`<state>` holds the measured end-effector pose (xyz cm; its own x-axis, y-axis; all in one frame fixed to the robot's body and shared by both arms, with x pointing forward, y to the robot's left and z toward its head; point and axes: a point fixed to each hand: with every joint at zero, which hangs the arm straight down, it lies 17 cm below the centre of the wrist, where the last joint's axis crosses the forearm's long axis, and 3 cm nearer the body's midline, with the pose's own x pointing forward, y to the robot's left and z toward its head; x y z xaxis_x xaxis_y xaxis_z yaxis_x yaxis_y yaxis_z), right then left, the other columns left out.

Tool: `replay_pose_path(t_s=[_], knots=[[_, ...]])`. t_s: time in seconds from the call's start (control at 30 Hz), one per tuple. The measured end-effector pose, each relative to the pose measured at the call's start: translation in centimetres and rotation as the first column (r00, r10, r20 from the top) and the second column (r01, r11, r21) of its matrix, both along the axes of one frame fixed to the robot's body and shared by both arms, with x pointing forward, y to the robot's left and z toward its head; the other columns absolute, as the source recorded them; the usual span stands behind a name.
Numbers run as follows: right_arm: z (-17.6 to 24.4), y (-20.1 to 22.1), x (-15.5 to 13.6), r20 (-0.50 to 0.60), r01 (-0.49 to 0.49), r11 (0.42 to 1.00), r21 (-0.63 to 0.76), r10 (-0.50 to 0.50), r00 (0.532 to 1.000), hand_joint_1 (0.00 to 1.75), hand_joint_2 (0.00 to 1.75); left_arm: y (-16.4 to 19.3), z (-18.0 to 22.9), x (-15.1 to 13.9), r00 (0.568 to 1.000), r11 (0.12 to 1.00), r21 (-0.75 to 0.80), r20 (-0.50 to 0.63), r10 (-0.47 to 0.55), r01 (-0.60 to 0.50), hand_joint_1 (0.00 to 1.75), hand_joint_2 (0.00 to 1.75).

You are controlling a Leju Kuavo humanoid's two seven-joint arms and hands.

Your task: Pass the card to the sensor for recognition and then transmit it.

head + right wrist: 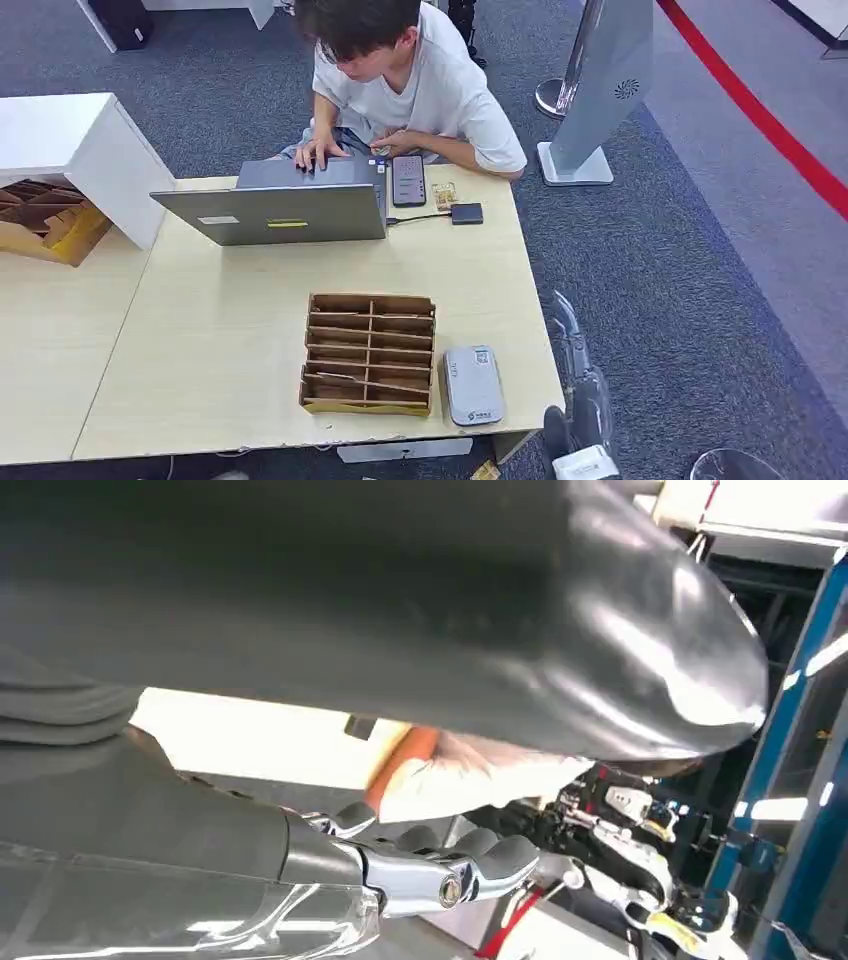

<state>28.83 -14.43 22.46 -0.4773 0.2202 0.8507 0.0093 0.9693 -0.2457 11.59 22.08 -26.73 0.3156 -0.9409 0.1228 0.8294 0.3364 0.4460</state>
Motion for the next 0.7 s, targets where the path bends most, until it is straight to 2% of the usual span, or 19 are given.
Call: replay_pose_path(t_s=[0.7], knots=[[-0.76,-0.03,0.06,-0.034,-0.006,0.999,0.032,0.008,0.999,0.00,0.00,0.14,-0.07,-0.11,1.000,1.000,0.000,-0.013,0.023,-0.023,0.00,0.00]])
